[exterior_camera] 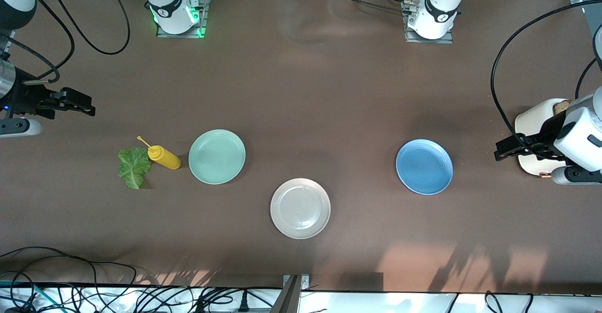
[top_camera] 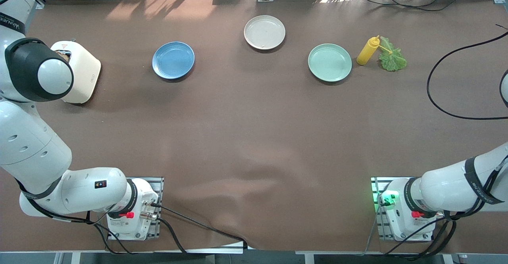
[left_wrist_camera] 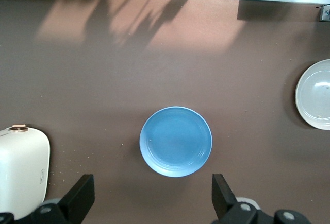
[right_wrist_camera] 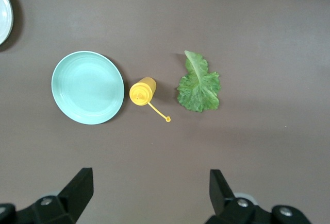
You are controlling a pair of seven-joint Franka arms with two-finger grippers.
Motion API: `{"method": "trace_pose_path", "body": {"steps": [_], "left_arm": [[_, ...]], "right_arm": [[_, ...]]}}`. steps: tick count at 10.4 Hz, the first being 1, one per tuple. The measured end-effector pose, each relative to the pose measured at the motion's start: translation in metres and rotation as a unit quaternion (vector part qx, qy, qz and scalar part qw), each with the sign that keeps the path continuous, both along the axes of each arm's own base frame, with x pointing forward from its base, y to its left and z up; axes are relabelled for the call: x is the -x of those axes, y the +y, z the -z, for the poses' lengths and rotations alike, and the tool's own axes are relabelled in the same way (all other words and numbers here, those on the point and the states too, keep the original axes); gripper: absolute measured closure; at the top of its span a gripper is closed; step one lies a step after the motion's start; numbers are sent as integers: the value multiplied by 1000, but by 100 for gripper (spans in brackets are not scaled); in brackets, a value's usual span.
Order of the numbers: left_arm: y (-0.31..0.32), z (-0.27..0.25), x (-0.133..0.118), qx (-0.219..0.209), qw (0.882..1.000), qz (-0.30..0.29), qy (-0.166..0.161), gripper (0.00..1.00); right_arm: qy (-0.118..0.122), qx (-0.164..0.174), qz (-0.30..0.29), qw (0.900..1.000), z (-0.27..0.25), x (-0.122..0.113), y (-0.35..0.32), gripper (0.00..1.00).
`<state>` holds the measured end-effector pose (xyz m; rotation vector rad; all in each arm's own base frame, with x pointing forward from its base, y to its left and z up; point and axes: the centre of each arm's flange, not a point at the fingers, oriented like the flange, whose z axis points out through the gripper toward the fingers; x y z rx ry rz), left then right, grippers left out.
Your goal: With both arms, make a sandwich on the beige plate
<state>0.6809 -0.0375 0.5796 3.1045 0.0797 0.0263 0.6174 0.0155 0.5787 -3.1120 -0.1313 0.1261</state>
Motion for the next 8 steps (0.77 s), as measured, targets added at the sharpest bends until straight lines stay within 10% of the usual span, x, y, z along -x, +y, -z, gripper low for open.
{"method": "trace_pose_path", "body": {"steps": [8], "left_arm": [[38,7,-1,-4,1000,-28,7,0]], "right_arm": [[12,7,-3,1000,6,1,2,0]]}}
